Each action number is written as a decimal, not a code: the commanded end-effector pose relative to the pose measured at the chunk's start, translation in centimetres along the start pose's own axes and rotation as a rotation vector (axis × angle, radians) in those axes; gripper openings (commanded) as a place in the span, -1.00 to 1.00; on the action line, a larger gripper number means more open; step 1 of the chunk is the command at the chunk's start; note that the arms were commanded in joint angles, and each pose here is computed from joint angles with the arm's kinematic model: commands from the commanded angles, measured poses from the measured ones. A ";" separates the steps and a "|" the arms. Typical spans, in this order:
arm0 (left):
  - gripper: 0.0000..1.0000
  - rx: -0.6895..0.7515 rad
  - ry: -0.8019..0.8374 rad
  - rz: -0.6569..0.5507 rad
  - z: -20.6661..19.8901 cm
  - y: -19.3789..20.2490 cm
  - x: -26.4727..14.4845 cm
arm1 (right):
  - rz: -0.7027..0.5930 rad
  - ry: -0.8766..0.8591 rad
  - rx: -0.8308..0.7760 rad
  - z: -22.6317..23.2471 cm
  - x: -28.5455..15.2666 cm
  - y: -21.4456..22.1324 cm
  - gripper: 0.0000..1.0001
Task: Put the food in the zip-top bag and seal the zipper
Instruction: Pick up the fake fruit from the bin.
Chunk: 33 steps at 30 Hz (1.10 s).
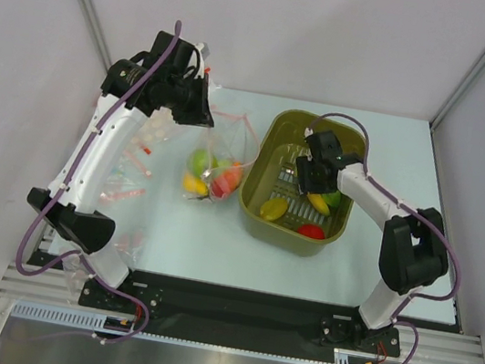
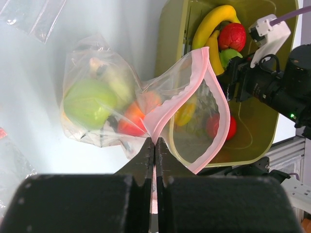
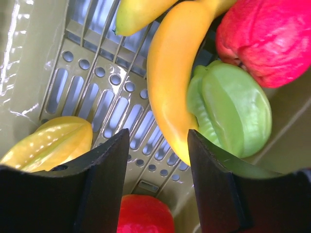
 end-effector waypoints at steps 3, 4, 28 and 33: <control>-0.99 0.024 0.062 -0.071 -1.4 -1.5 -1.5 | -0.079 0.026 0.003 -1.0 -1.1 -1.9 0.14; -0.99 0.022 0.061 -0.066 -1.4 -1.4 -1.4 | -0.066 0.032 0.009 -1.2 -1.0 -1.9 0.14; -0.99 0.022 0.077 -0.079 -1.9 -2.0 -1.5 | 0.104 -0.004 -0.002 0.1 3.5 0.6 0.13; -0.99 0.021 0.080 -0.081 -2.0 -2.1 -1.5 | 0.017 0.041 -0.003 -0.5 1.2 -1.3 0.18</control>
Point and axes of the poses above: each gripper's point midway between its finger pads, its own x axis out along the fingers, its own z axis along the line the jaws close on, y = z × x, the point moved 2 cm from there along -x, back along the fingers, and after that the axes turned 7 degrees about -x, right-handed, at the moved point
